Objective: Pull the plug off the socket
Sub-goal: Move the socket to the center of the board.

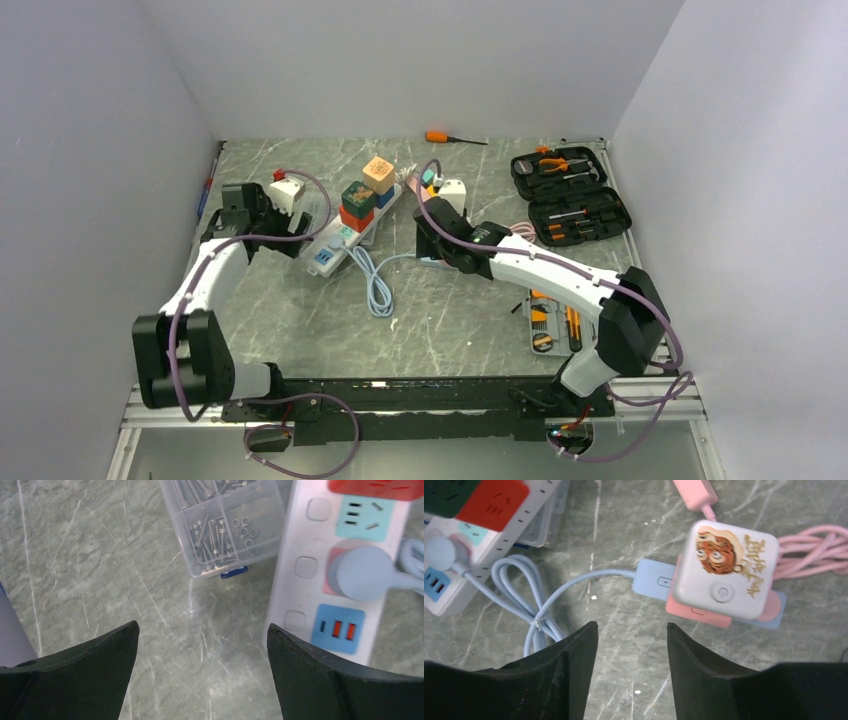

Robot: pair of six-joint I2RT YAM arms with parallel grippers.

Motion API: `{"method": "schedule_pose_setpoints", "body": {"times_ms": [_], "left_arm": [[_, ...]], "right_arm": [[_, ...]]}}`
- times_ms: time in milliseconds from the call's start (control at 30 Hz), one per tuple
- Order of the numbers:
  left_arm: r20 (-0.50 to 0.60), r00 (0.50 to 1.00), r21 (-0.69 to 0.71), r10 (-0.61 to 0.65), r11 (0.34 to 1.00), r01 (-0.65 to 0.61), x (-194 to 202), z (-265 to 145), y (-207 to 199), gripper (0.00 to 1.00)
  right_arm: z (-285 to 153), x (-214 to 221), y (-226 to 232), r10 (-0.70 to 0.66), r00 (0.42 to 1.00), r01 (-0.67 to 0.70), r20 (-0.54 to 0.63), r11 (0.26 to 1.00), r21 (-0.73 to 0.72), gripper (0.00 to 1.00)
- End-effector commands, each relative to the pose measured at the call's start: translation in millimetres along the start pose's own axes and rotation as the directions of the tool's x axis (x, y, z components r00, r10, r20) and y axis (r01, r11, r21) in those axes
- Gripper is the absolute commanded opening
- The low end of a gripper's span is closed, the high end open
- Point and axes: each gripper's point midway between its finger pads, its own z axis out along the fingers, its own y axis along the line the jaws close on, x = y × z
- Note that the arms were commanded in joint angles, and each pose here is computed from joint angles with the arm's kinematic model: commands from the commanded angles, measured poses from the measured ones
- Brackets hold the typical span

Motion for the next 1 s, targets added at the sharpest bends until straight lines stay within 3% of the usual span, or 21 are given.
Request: {"method": "schedule_pose_setpoints", "body": {"times_ms": [0,67,167,400,667,867,967], "left_arm": [[0.075,0.991,-0.039,0.115,0.993,-0.112,-30,16,23,0.99],[0.087,0.984,-0.025,0.157,0.987,-0.156,-32,22,23,0.99],[0.121,0.973,-0.017,0.195,0.981,-0.195,-33,28,20,0.99],[0.204,0.939,0.016,0.276,0.958,-0.285,-31,37,14,0.99],[0.244,0.938,0.119,0.247,0.952,-0.282,-26,36,18,0.99],[0.307,0.921,0.202,0.241,0.929,-0.311,-31,41,1,0.99],[0.324,0.915,0.231,0.240,0.918,-0.323,-34,45,-4,0.99]], "right_arm": [[-11,-29,44,-0.018,0.995,0.032,0.102,0.990,-0.139,0.62],[-9,-23,62,-0.049,0.993,0.068,0.109,0.982,-0.174,0.71],[-3,-13,89,-0.111,0.987,0.134,0.116,0.968,-0.213,0.75],[33,14,133,-0.216,0.971,0.238,0.106,0.928,-0.288,0.76],[75,42,149,-0.282,0.955,0.297,0.091,0.904,-0.307,0.74],[97,55,148,-0.298,0.951,0.308,0.080,0.906,-0.290,0.66],[103,59,137,-0.273,0.960,0.278,0.059,0.921,-0.271,0.45]]}}
